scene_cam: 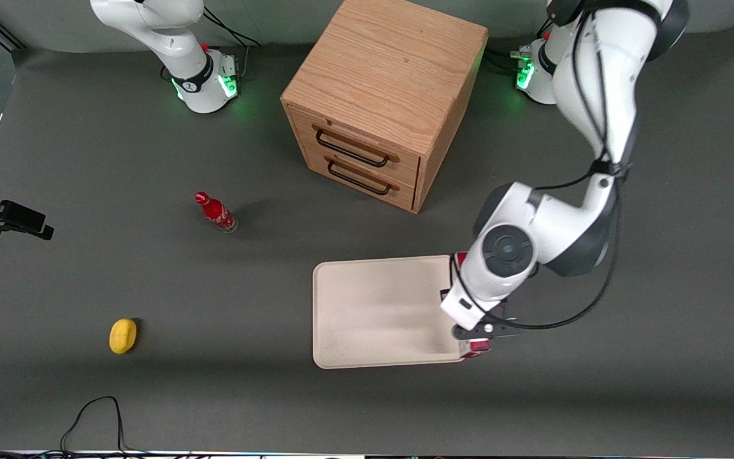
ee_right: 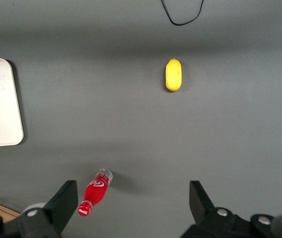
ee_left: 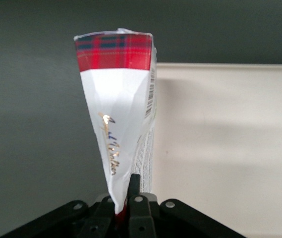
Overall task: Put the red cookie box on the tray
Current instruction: 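Carry the box over the white tray and lower it onto the tray, then open the left gripper and raise it away from the tray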
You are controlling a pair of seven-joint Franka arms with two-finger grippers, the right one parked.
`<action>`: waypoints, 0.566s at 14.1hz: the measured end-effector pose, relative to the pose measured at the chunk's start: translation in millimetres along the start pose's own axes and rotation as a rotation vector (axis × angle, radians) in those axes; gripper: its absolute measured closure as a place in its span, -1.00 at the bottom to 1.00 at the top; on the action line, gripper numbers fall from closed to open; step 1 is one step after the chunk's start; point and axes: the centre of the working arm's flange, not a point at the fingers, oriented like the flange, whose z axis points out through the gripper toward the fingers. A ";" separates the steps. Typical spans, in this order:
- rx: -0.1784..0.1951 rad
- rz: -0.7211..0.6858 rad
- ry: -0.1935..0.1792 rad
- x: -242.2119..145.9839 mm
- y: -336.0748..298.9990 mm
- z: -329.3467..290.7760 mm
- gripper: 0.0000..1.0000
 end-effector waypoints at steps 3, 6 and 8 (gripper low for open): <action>-0.002 0.015 -0.014 -7.7 7.1 43.8 0.93; -0.001 0.015 -0.016 -8.1 6.9 46.1 0.93; 0.000 0.018 -0.014 -8.3 7.2 45.9 0.61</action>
